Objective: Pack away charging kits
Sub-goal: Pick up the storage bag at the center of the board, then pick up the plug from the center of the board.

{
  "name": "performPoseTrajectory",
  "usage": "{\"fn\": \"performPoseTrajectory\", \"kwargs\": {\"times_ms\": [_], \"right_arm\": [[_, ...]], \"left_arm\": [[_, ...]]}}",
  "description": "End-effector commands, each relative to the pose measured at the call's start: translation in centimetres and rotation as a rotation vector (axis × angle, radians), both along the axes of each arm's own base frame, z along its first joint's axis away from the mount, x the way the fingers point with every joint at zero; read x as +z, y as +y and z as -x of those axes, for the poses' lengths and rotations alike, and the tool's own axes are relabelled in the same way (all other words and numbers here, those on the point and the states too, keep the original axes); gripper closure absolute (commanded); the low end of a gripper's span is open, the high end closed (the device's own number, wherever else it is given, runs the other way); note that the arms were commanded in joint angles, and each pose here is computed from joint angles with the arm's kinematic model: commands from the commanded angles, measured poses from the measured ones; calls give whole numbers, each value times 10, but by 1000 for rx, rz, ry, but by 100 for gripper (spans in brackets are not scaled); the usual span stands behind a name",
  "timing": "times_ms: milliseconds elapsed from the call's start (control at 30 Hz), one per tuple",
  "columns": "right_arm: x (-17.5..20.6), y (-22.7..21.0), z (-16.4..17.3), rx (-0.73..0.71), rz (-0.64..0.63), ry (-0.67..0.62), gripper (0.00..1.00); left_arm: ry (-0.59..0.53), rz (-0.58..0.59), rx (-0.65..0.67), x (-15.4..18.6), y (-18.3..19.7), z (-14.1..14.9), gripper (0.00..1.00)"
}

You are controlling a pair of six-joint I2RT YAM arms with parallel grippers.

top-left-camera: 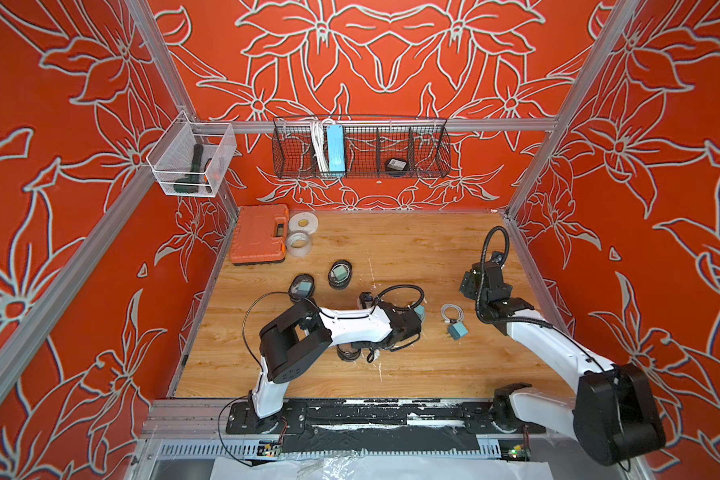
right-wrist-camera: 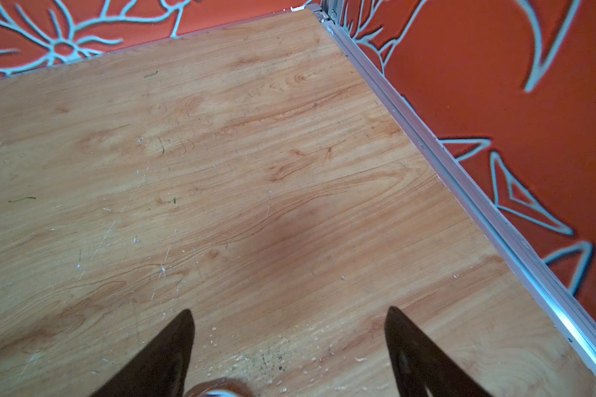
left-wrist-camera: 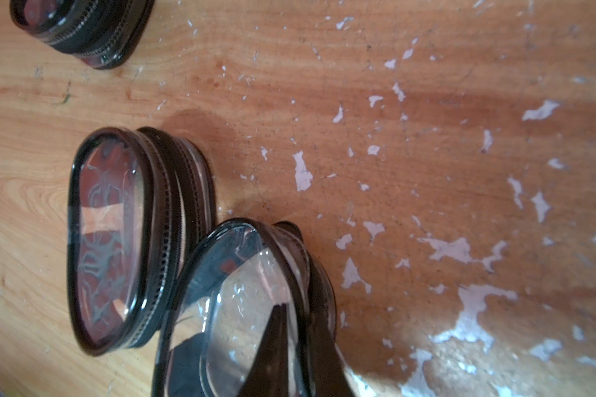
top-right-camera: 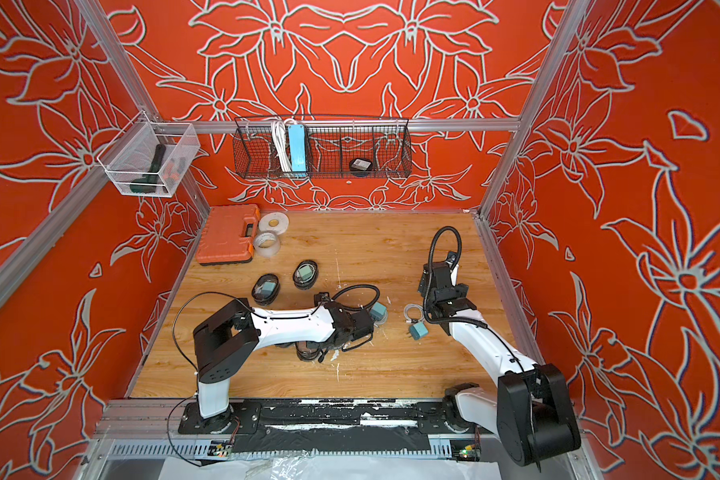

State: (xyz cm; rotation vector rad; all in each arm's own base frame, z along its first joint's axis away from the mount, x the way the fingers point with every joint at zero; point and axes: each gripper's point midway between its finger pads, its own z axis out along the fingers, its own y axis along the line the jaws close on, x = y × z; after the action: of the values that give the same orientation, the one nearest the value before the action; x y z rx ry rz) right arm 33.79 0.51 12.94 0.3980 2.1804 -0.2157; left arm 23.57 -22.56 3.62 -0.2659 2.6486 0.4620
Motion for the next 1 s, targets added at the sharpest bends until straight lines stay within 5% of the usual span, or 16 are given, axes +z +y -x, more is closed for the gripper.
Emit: {"fn": "performPoseTrajectory", "kwargs": {"times_ms": [0,200,500,967], "right_arm": [[12,-1,-6,-24,-16,-33,13],[12,1,-3,-14,-35,-21,17],[-19,74,35,231,-344,102,30],[-44,170,70,475,-283,262,30]], "left_arm": [[-30,26,4,16,-1,-5,98],[-69,72,-35,37,-5,-9,100],[-103,205,-187,58,-24,-24,100],[-192,282,-229,82,-3,-49,100]]}}
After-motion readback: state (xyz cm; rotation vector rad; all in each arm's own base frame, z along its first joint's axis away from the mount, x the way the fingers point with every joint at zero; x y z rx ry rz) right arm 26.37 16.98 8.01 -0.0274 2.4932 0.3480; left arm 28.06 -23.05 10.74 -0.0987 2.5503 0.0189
